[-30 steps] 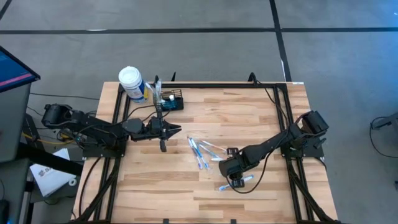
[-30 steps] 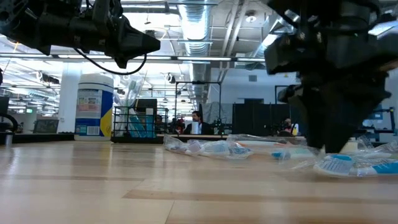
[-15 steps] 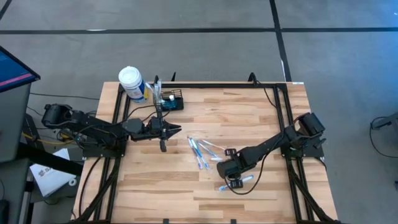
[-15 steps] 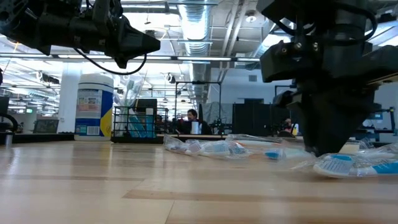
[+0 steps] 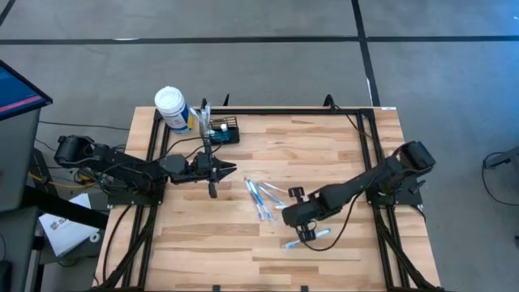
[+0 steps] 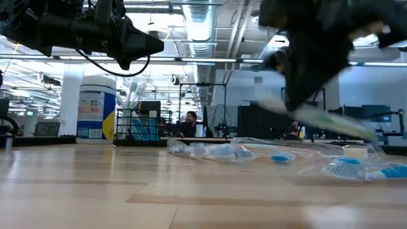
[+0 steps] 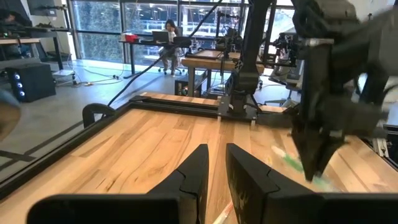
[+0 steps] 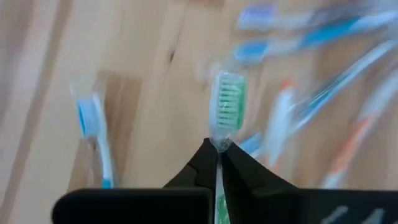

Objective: Pick & Place toothbrushing station
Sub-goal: Put the green toothbrush into the black wire organizer

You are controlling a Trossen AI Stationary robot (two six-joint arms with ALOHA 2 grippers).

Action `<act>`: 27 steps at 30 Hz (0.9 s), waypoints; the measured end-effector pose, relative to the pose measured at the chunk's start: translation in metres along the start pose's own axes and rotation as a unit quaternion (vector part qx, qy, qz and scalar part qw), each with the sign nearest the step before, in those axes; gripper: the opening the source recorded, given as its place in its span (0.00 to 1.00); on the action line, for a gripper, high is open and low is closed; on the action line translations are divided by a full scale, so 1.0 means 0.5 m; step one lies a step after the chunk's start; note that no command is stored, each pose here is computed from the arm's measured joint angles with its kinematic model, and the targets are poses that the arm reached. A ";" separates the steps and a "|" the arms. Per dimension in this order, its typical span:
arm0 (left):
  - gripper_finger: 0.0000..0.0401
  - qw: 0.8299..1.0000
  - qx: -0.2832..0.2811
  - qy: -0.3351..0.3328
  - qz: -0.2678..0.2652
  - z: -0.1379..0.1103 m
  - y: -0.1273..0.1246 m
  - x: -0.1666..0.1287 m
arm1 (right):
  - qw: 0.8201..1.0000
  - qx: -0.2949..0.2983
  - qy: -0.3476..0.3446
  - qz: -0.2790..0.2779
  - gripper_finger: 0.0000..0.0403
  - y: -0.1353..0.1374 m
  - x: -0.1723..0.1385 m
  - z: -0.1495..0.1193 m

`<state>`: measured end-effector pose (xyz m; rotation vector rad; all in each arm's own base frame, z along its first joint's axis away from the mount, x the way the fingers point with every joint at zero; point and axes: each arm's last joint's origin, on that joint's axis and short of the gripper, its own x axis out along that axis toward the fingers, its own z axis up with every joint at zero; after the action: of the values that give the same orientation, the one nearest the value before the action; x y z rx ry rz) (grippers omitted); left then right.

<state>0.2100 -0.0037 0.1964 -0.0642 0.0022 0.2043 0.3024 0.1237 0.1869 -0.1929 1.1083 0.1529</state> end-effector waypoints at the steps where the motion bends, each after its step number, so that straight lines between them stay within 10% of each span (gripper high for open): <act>1: 0.12 1.000 0.000 0.000 0.000 0.000 0.000 0.000 | 1.000 -0.003 -0.015 -0.014 0.00 -0.006 -0.018 0.003; 12: 0.12 1.000 0.000 0.000 0.000 0.000 0.000 0.000 | 0.961 0.027 -0.253 -0.110 0.00 -0.108 -0.164 -0.003; 27: 0.12 1.000 0.000 -0.001 0.000 0.000 0.000 0.000 | 0.829 0.036 -0.541 -0.134 0.00 -0.278 -0.173 -0.031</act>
<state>0.2100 -0.0038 0.1966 -0.0645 0.0003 0.2039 0.2813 -0.0171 0.2688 -0.1530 -0.0616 -0.0444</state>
